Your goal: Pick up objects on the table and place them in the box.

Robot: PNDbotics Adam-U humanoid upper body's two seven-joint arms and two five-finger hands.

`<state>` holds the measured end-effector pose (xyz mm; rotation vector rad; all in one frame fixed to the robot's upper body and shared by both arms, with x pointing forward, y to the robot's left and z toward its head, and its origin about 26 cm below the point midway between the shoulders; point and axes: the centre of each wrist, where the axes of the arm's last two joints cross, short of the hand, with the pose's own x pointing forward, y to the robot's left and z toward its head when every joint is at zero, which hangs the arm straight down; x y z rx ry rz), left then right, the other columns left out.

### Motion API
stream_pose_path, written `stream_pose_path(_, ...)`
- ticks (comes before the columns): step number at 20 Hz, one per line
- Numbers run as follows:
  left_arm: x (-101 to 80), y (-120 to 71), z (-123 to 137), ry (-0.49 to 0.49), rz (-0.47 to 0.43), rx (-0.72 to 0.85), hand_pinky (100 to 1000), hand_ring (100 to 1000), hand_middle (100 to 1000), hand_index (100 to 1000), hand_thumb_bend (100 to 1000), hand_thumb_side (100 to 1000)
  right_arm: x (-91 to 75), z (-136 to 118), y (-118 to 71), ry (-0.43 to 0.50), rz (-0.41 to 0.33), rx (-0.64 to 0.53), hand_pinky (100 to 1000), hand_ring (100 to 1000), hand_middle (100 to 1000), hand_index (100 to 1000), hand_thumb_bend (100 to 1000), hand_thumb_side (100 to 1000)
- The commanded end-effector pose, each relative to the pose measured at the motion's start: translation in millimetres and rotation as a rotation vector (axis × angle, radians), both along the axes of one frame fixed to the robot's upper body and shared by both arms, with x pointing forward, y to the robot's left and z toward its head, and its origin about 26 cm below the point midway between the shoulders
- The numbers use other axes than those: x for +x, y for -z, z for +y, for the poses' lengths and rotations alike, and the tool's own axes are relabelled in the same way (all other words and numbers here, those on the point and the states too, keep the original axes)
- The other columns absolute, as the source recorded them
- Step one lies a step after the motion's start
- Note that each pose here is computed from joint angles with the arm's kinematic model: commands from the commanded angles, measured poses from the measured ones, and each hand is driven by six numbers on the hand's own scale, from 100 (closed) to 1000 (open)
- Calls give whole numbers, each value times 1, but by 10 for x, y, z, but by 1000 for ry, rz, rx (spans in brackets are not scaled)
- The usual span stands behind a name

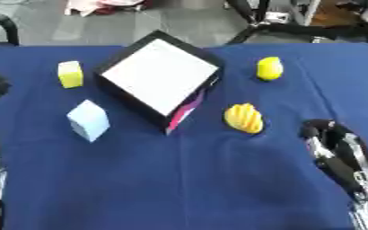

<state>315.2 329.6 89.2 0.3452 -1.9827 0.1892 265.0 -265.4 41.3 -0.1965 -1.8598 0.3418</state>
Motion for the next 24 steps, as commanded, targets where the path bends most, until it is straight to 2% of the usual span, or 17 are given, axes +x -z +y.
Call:
stream_pose_path(1, -6, -106, 46, 0, -28, 28, 786, 628, 578, 771, 612, 796, 9, -29, -52, 4, -19, -11, 720, 646, 586, 694, 100, 474)
stream_pose_path(8, -6, -111, 43, 4, -21, 38, 785, 628, 578, 771, 619, 795, 10, -30, -52, 5, -18, -11, 720, 646, 586, 694, 100, 474)
stream_pose_path(12, -6, -141, 47, -8, 33, 102, 786, 628, 573, 772, 652, 786, 9, -34, -50, 6, -18, -11, 720, 646, 586, 694, 100, 474)
stream_pose_path(15, -16, -206, 96, -33, 175, 259, 790, 635, 576, 780, 675, 777, 9, -39, -49, 7, -17, -15, 721, 646, 586, 694, 100, 474)
stream_pose_path(18, -51, -381, 149, -40, 377, 529, 794, 654, 602, 807, 676, 732, 11, -42, -48, 6, -15, -19, 721, 646, 586, 694, 100, 474)
stream_pose_path(21, -94, -643, 105, 16, 525, 784, 792, 661, 618, 823, 670, 696, 14, -36, -50, -4, -15, -23, 721, 646, 586, 694, 100, 474)
stream_pose_path(24, -133, -856, 15, 92, 609, 954, 788, 666, 634, 836, 669, 658, 16, -38, -52, -7, -15, -25, 721, 646, 586, 694, 100, 474)
